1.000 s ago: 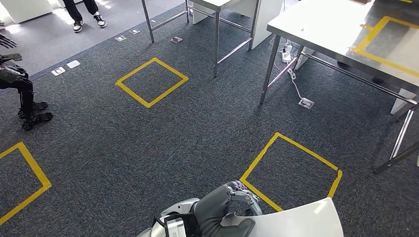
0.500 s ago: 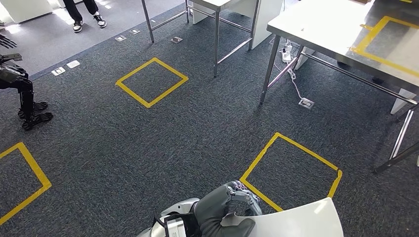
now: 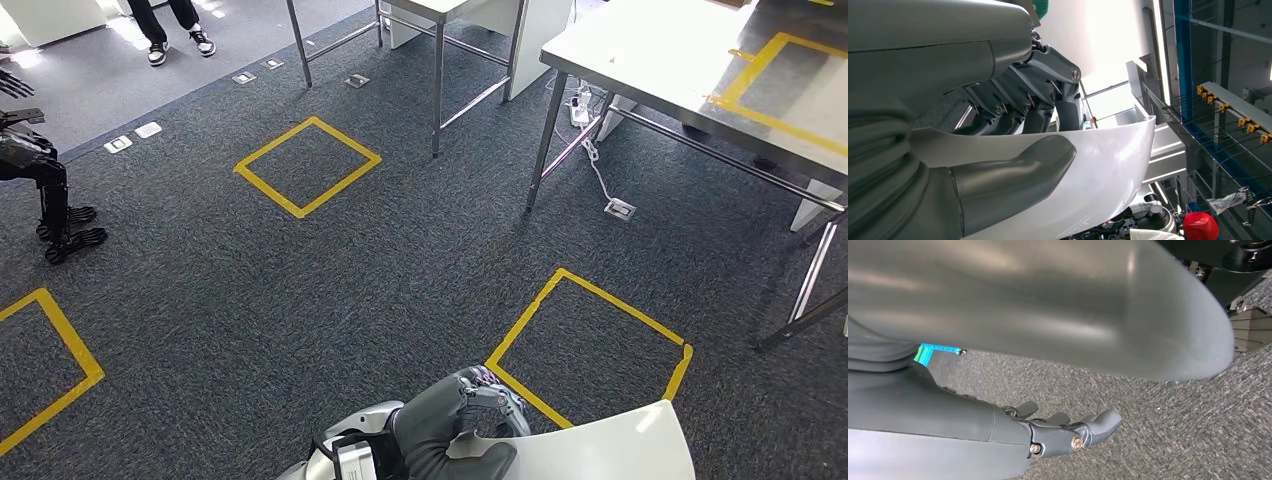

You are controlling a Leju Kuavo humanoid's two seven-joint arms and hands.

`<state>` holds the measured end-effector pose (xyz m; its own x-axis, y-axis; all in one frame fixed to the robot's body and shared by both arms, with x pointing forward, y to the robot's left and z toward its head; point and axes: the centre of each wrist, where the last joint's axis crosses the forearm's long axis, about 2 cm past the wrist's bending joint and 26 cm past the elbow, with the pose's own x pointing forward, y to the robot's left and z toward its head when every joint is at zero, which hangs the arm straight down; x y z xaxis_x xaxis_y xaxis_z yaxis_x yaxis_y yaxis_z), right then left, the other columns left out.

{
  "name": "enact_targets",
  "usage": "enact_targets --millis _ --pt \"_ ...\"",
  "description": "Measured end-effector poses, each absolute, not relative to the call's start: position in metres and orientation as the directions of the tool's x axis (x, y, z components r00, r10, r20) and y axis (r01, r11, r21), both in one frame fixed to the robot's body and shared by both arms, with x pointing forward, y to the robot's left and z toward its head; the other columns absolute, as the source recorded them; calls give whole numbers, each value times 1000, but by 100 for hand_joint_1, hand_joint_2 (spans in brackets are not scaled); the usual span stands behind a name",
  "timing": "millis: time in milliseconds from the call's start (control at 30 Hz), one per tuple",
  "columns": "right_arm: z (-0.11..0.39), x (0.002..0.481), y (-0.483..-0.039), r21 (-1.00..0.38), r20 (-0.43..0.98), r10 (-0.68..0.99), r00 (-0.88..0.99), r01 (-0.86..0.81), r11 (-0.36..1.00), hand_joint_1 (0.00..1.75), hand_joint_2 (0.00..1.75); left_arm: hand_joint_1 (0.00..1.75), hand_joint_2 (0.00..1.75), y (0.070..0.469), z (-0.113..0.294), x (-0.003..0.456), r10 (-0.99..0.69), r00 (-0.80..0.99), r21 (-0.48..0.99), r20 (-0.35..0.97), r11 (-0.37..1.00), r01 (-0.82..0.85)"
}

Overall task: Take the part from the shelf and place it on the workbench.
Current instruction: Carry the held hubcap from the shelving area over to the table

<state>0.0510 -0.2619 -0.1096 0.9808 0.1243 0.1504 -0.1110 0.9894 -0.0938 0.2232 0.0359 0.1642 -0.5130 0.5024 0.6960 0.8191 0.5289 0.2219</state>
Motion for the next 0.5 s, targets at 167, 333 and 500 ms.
enact_targets --millis 167,333,500 --pt "-110 51 -262 -94 150 124 981 -111 989 0 0 175 175 36 164 223 502 -513 222 696 529 819" --pt "-110 51 -262 -94 150 124 981 -111 989 0 0 175 175 36 164 223 502 -513 222 696 529 819" --pt "-110 51 -262 -94 150 124 981 -111 989 0 0 175 175 36 164 223 502 -513 222 696 529 819"
